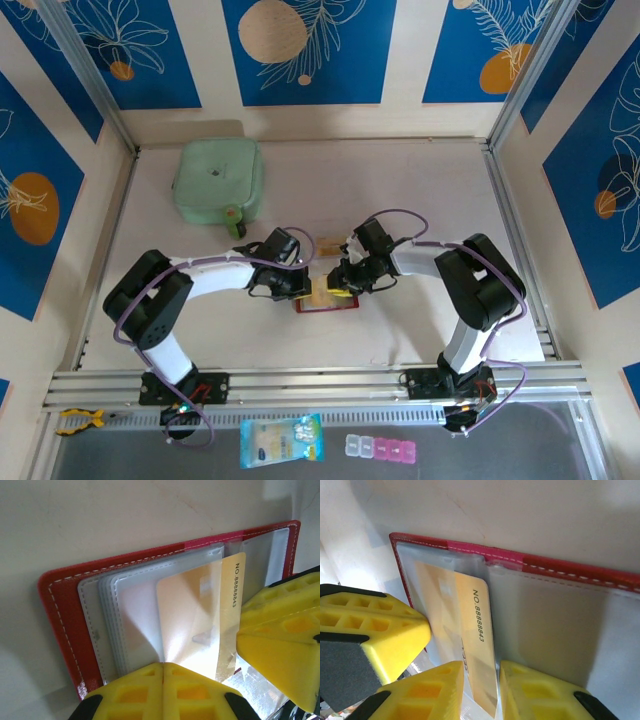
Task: Take the credit cards out of the card holder
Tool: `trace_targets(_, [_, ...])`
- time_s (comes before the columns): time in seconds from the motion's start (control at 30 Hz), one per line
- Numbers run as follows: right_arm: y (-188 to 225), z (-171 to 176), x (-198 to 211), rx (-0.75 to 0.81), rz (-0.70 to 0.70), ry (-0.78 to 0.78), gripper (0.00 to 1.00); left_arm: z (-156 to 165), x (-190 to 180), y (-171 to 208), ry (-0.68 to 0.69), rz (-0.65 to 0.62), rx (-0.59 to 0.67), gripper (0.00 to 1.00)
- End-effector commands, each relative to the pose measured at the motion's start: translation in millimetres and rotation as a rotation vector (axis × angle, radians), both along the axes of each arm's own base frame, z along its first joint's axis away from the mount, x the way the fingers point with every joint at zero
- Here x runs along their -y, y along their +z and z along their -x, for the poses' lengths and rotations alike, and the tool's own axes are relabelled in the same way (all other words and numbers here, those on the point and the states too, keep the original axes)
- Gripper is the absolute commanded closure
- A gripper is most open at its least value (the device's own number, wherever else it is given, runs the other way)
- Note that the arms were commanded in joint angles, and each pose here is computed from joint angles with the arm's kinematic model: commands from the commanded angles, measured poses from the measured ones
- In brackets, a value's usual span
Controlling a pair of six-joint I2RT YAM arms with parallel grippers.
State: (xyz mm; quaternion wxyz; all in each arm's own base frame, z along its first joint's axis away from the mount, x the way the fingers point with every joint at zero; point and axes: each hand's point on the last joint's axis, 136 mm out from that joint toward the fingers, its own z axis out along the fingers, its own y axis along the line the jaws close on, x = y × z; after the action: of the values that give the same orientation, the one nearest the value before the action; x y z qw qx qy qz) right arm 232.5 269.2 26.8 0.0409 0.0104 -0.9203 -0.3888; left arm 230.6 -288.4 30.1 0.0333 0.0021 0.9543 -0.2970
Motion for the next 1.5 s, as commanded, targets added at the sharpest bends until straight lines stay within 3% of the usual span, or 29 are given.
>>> trace_targets(0.0, [3.4,7.2,-2.5,-0.038,-0.042,0.007,0.75,8.0,-10.4,-15.5,-0.003,-0.059,-0.035,0.95])
trace_targets(0.6, [11.9,6.4,-3.3,-0.020,-0.063,0.014,0.87,6.3,-9.1,-14.8,-0.009,-0.065,-0.037,0.96])
trace_targets(0.87, [8.5,6.2,4.8,-0.009,-0.025,0.008,0.92,6.1,-9.9,-14.3,-0.010,-0.068,-0.035,0.95])
trace_targets(1.47, [20.3,4.1,39.4,0.064,0.111,0.031,0.95,5.4,-12.3,-11.2,-0.011,-0.072,-0.031,0.95])
